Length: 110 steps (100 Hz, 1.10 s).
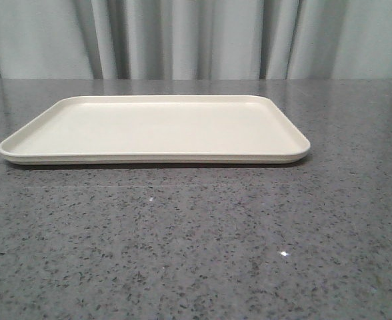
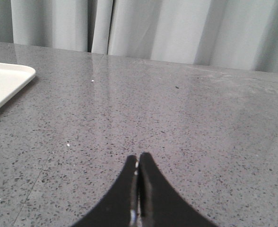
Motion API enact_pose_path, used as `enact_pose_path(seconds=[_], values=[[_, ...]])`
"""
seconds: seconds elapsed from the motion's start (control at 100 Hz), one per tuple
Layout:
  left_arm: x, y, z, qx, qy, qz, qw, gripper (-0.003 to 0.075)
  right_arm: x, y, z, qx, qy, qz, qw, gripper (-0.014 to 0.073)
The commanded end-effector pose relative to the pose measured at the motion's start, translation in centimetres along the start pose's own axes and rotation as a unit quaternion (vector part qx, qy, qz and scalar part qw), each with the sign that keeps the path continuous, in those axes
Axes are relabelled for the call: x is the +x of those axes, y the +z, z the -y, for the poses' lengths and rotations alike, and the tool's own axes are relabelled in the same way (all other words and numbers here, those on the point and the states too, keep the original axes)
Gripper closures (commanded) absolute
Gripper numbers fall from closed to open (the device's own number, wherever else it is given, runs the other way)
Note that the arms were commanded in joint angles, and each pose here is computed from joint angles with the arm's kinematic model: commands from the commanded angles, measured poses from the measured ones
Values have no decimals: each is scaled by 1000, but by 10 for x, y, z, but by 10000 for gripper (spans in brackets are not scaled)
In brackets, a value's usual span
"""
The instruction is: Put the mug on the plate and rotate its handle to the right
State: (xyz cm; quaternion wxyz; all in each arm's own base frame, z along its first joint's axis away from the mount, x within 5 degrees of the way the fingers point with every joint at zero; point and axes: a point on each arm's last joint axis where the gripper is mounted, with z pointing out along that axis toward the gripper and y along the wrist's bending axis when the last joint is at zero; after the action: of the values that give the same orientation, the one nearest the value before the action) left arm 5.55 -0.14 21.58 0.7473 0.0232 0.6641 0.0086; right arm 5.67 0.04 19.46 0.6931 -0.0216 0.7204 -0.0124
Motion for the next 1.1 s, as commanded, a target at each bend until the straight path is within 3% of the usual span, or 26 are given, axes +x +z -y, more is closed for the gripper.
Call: enact_pose_path(seconds=[0.0, 1.09], values=[[-5, -3, 0, 0, -4, 48, 999, 740, -9, -2, 0, 2, -6, 51, 999, 704], [-5, -3, 0, 0, -2, 49, 999, 740, -8, -2, 0, -3, -6, 50, 999, 704]])
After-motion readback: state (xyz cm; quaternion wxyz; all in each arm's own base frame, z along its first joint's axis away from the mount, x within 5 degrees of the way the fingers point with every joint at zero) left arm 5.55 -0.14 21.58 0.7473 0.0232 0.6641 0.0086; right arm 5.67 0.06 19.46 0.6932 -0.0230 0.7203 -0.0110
